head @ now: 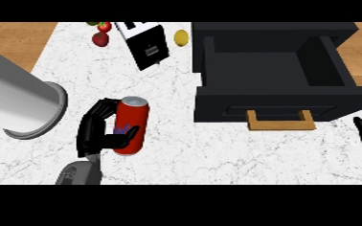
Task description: Pick up the can, place it into the drawer and close the drawer
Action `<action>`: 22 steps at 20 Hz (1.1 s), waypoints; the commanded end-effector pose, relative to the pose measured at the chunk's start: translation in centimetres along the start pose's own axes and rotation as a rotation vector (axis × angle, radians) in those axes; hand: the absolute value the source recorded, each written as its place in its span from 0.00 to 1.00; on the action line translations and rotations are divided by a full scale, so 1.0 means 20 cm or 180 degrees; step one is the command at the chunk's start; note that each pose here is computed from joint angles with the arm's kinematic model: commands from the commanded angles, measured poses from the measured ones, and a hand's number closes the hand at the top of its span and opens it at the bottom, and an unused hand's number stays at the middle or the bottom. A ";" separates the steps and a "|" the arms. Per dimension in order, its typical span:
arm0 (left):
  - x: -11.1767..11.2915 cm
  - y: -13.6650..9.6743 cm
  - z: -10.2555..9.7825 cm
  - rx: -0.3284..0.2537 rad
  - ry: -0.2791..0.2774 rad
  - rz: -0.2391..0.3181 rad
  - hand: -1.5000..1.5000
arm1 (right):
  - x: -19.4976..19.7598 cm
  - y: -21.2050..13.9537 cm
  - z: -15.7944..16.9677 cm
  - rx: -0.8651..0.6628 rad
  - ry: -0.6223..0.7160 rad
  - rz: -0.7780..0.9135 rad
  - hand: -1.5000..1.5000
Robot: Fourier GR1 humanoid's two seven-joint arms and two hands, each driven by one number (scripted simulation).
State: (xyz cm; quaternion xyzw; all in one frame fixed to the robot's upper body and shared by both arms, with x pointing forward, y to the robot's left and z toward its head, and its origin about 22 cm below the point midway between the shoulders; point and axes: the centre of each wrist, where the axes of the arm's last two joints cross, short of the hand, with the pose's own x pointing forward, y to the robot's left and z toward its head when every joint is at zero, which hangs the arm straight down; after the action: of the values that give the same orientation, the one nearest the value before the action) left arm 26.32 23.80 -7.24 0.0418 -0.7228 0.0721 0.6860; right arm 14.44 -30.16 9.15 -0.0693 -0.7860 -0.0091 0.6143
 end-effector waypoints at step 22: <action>0.65 -0.52 -0.30 -0.0741 -0.0511 -0.0119 1.00 | 0.05 0.00 0.02 -0.0016 -0.0050 0.0037 0.00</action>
State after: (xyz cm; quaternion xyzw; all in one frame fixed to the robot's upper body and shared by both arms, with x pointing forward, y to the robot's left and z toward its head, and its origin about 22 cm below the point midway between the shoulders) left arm 32.60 18.38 5.56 -0.0085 -0.7716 -0.0132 0.6359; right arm 14.13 -29.61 9.52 -0.0780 -0.7913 -0.0095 0.6064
